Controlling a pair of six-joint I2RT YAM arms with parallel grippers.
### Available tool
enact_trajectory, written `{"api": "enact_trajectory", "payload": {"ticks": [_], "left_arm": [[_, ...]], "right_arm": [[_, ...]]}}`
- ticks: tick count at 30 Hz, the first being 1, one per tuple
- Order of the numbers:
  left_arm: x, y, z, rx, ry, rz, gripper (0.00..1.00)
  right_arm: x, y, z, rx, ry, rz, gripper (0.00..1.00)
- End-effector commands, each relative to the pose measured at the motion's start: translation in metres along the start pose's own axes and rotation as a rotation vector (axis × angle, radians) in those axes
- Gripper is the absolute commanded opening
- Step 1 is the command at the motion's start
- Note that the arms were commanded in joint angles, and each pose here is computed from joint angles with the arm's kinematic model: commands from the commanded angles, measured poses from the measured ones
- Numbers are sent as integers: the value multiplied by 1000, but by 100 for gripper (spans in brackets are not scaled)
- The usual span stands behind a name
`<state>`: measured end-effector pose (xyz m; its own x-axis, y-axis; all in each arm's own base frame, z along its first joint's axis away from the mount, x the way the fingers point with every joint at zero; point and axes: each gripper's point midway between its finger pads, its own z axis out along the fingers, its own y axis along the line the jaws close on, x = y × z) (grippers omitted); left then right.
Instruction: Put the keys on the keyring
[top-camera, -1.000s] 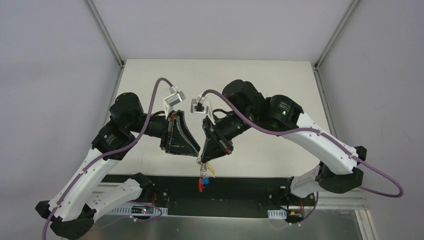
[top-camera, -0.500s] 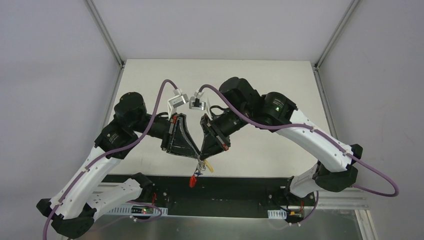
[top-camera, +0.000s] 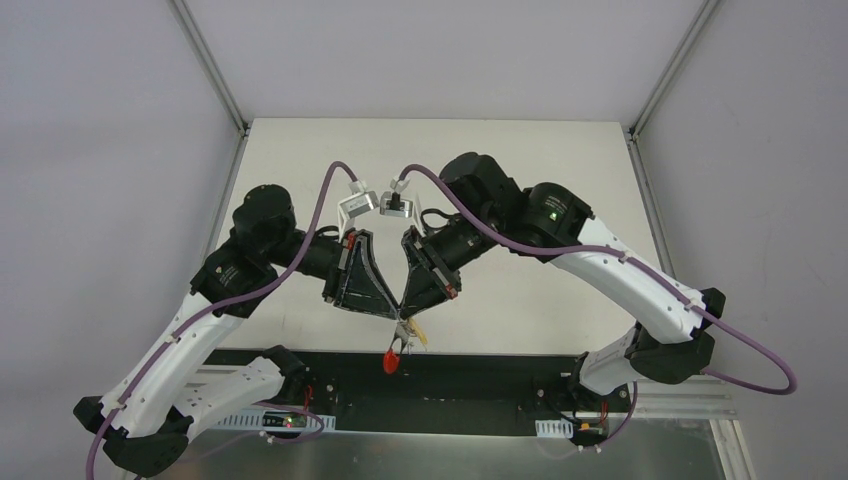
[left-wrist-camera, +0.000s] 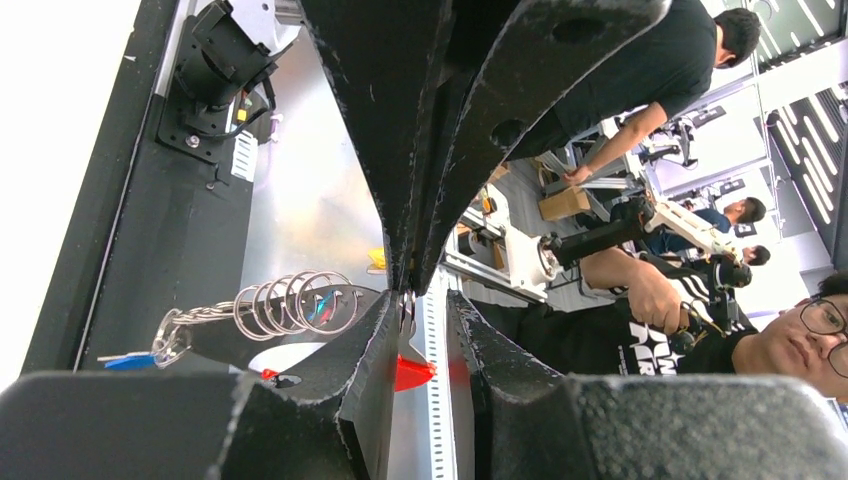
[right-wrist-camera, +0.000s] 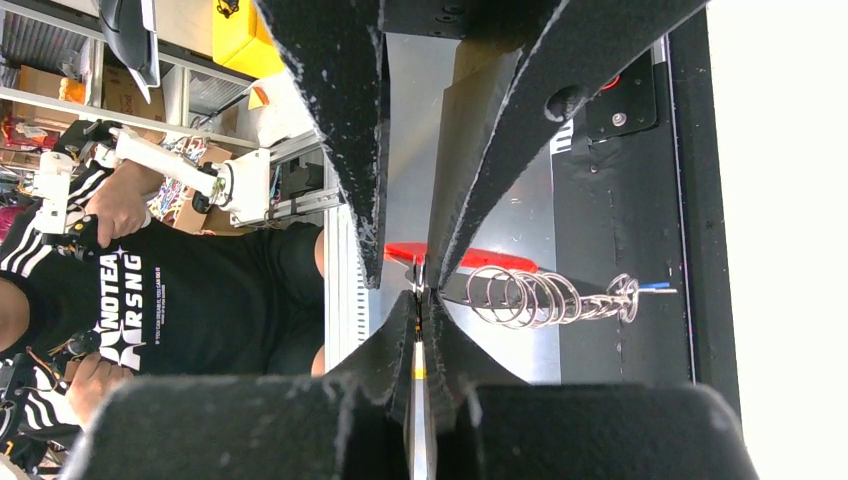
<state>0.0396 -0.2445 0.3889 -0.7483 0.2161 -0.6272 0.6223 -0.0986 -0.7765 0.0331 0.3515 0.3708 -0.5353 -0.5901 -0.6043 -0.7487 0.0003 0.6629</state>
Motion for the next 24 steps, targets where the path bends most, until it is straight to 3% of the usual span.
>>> {"api": "enact_trajectory", "payload": {"ticks": [1, 24], "left_arm": [[14, -13, -3, 55, 56, 25, 22], [11, -15, -4, 48, 65, 47, 21]], "right_arm": [[-13, 12, -13, -11, -77, -49, 0], [-2, 6, -6, -27, -25, -25, 0]]}}
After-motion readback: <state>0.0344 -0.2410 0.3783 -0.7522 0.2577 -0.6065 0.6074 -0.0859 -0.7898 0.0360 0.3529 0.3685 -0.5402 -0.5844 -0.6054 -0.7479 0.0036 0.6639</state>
